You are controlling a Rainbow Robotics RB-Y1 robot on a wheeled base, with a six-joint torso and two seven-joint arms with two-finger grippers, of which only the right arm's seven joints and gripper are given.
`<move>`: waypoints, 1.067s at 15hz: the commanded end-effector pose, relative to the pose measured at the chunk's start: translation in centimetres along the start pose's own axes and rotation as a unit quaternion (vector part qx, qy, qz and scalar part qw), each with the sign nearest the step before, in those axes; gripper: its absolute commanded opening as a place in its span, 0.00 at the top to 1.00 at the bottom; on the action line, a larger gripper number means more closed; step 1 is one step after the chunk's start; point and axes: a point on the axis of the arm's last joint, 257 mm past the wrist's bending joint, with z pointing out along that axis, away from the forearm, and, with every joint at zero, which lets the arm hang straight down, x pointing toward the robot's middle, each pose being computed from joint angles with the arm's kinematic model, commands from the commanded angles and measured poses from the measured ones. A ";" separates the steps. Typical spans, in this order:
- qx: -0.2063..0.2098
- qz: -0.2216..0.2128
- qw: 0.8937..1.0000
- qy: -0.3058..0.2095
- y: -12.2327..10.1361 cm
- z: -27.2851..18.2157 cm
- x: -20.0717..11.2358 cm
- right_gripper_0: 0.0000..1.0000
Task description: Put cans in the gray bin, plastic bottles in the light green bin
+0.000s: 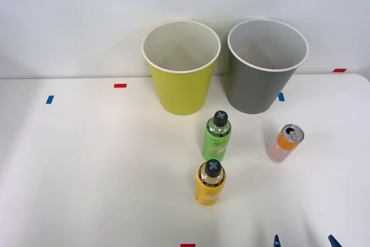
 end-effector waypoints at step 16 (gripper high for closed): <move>0.000 0.000 1.000 0.000 0.0 0.0 0.0 0.00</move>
